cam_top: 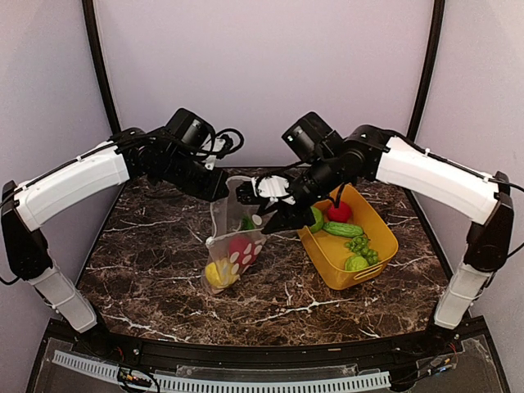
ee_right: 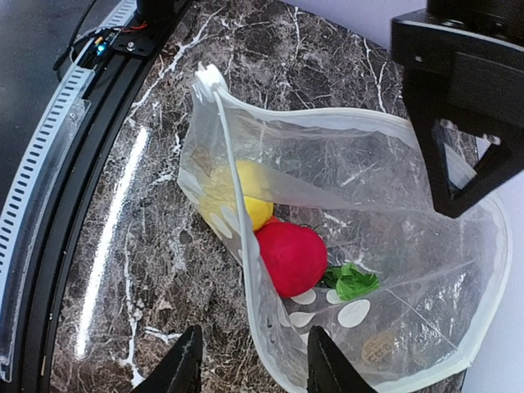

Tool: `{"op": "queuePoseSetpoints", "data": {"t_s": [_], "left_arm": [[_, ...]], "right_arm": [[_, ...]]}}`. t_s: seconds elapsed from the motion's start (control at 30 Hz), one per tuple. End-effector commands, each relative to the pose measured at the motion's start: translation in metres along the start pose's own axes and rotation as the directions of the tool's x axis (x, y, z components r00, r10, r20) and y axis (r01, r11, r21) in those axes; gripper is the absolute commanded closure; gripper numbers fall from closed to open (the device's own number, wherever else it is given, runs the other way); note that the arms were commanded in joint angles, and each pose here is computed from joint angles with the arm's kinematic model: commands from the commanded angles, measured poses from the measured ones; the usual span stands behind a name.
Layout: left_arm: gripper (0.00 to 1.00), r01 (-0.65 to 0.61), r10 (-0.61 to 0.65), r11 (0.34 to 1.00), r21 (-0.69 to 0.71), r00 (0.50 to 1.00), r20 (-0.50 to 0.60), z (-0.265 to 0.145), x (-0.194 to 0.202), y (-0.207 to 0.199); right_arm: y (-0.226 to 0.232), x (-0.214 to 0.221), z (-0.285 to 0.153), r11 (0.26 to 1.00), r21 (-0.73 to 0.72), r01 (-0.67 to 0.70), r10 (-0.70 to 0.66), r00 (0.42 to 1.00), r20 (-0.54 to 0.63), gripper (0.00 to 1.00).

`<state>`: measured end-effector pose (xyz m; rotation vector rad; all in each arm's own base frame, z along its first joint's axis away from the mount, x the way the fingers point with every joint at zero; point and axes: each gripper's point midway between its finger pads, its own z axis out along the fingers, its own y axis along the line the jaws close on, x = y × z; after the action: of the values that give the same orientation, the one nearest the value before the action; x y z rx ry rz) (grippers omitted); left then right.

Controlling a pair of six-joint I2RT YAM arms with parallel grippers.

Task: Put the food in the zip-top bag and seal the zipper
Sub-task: Adjust the zipper food storage bag at the center of the board, then pick up the fake fruit from the bin.

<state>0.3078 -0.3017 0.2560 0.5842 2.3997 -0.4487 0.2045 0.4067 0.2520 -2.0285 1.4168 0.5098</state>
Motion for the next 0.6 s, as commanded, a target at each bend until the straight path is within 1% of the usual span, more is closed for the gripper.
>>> {"op": "queuePoseSetpoints", "data": {"t_s": [0.0,0.17,0.3,0.4,0.57], "left_arm": [[0.99,-0.009,0.009,1.000,0.006,0.998,0.059,-0.018,-0.009,0.000],[0.99,0.003,-0.004,1.000,0.010,0.998,0.069,-0.017,-0.007,0.000],[0.99,0.005,-0.006,1.000,0.013,0.996,0.086,-0.017,-0.008,0.001],[0.99,0.003,-0.005,1.000,0.023,0.997,0.081,-0.016,-0.006,-0.001],[0.99,0.013,-0.015,1.000,0.024,0.998,0.069,-0.012,0.001,0.000]], "right_arm": [[-0.008,-0.007,-0.049,0.996,0.023,-0.090,0.088,0.992,0.086,0.57],[-0.037,0.024,-0.087,0.969,0.096,-0.227,0.213,0.968,0.135,0.55],[-0.056,0.060,-0.107,0.931,0.144,-0.336,0.313,0.935,0.165,0.52],[-0.070,0.093,-0.110,0.892,0.186,-0.413,0.389,0.909,0.151,0.52],[-0.083,0.140,-0.101,0.826,0.189,-0.530,0.509,0.847,0.154,0.51]]}}
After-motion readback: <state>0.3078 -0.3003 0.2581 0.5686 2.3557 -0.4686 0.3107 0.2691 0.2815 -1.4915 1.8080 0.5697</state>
